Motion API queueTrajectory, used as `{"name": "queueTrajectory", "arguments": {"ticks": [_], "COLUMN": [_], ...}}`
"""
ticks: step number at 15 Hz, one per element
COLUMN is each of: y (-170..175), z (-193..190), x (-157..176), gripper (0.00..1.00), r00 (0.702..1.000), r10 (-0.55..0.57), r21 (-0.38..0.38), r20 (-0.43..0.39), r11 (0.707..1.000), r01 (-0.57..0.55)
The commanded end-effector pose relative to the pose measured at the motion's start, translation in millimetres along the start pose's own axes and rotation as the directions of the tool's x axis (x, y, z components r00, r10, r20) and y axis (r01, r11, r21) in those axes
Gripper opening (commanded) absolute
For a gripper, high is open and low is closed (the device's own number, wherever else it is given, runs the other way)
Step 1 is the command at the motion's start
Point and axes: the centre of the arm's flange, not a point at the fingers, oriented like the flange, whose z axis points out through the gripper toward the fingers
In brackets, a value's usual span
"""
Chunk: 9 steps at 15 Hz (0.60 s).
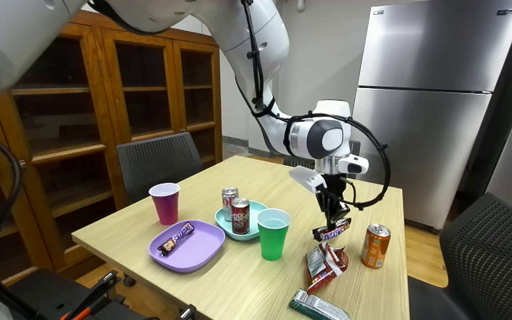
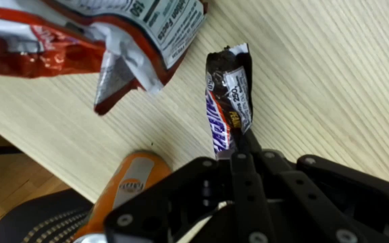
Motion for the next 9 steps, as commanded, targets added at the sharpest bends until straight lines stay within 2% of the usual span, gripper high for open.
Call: {"name": "queueTrajectory", "arguments": {"ticks": [1, 9], "y": [10, 9], "z": [-50, -111], "x": [-5, -34], "gripper": [0.00, 0.00], "r00": [0.995, 0.964], "r10": [-0.095, -0.254], "r21": [0.022, 0.036], "r20": [-0.019, -0.085], "r11": [0.995, 0.966], "r01": [0.095, 0.257]}}
